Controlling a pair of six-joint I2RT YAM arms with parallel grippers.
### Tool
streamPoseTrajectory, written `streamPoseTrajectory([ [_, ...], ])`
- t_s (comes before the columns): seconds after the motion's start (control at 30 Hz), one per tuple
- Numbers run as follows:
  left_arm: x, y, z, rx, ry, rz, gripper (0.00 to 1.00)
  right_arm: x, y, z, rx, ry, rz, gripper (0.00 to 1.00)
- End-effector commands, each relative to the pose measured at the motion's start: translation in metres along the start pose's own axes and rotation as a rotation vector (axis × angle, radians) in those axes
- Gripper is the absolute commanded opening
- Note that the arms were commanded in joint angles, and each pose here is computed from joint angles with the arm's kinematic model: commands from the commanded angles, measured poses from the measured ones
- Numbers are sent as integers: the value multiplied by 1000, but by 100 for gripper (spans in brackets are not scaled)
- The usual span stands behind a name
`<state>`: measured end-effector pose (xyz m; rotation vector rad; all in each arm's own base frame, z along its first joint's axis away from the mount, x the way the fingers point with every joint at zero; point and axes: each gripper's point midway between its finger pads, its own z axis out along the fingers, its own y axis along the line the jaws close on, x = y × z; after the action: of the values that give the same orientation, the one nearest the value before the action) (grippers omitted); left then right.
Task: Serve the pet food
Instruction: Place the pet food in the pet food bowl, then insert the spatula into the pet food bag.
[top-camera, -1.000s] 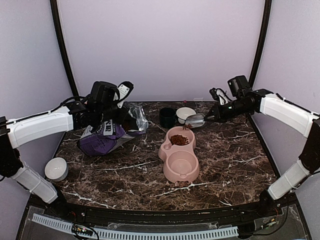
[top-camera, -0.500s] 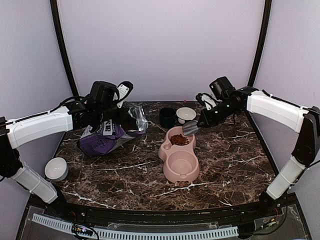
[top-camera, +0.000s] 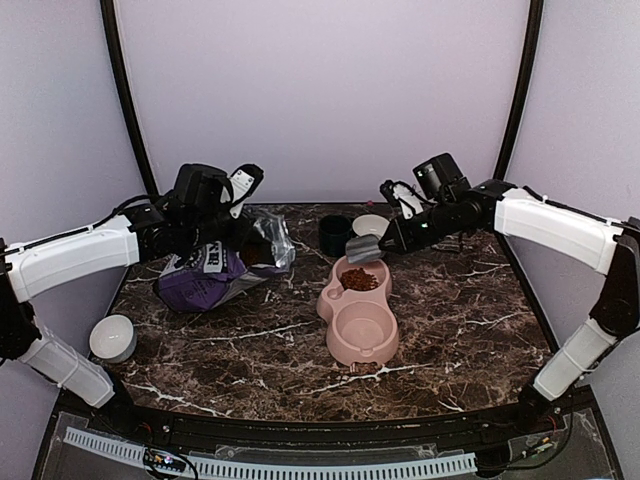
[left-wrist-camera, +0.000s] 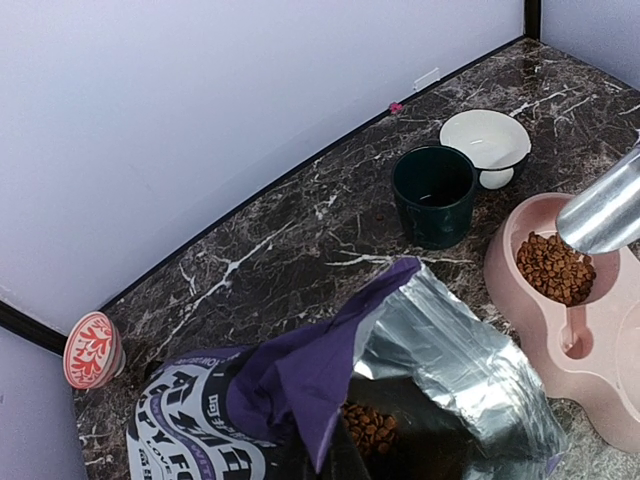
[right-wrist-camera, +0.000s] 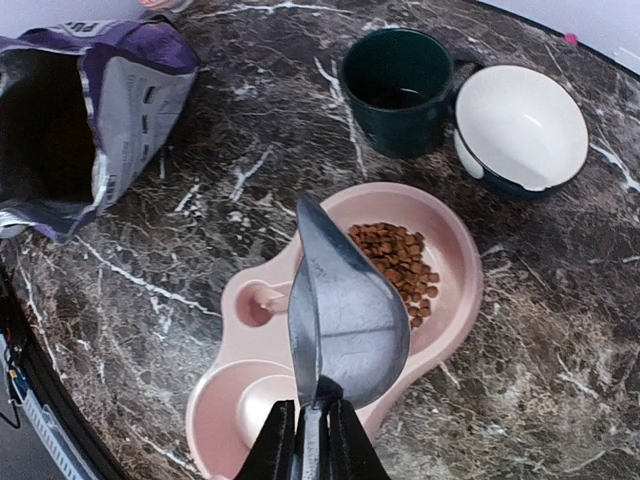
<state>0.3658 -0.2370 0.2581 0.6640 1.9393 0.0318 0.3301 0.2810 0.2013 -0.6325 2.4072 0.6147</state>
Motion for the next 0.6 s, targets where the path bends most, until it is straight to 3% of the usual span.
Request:
streamPoseTrajectory([
  [0.0, -39, 6, -17, 29, -134, -94, 0, -25, 34, -22, -110, -171, -31, 0],
  [0.23, -45, -10, -14, 113, -133, -114, 0, -38, 44, -36, -162, -285, -31, 0],
  [0.57, -40, -4, 3, 36, -75, -128, 0, -52, 53, -35, -209, -335, -34, 0],
])
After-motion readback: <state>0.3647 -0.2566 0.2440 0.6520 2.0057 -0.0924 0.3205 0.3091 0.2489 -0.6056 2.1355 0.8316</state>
